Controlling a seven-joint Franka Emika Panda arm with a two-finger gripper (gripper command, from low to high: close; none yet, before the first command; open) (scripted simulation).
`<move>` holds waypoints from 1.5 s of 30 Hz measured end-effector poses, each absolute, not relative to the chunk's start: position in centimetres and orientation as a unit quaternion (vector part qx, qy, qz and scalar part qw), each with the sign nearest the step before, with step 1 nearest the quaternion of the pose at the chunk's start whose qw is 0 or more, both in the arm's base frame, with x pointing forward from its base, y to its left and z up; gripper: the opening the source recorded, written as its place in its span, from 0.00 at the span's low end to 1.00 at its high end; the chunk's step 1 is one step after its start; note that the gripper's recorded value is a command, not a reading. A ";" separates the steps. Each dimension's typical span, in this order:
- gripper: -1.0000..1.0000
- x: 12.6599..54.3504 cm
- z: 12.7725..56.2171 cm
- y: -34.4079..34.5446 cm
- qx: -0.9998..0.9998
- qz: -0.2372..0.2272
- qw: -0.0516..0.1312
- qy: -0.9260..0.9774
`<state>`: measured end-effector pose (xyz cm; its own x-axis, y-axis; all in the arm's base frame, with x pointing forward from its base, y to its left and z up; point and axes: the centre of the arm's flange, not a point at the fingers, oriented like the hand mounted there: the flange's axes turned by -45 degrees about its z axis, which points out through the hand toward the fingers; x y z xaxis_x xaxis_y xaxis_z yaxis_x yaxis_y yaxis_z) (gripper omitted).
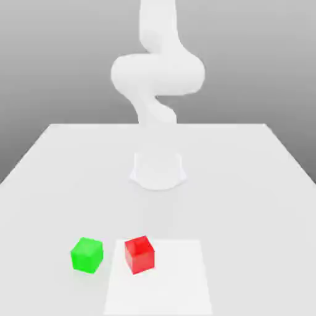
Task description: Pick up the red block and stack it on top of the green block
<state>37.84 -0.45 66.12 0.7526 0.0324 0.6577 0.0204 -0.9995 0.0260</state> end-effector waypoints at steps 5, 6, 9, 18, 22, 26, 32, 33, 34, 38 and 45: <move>0.50 42.9 53.7 -1.6 0.963 0.259 0.026 0.066; 0.50 43.4 51.2 -1.8 0.967 0.241 0.028 0.076; 0.50 44.1 43.7 -2.5 0.976 0.185 0.030 0.107; 0.50 38.9 23.3 -3.9 0.980 0.021 0.006 0.200; 0.50 37.9 18.4 -4.0 0.977 0.001 0.000 0.212; 0.00 37.6 14.7 -4.0 0.977 0.000 0.000 0.212; 0.00 37.6 14.4 -4.0 0.977 -0.001 0.000 0.212; 0.00 37.6 14.7 -4.0 0.977 -0.001 0.000 0.212; 0.00 37.7 15.3 -4.0 0.977 -0.001 0.000 0.212; 0.00 37.7 18.9 -4.0 0.977 0.000 0.000 0.212; 0.00 37.6 22.1 -7.3 0.986 0.001 0.005 0.169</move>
<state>37.55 -7.29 22.08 0.9427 0.3335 -0.0005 0.3335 -0.9427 0.0094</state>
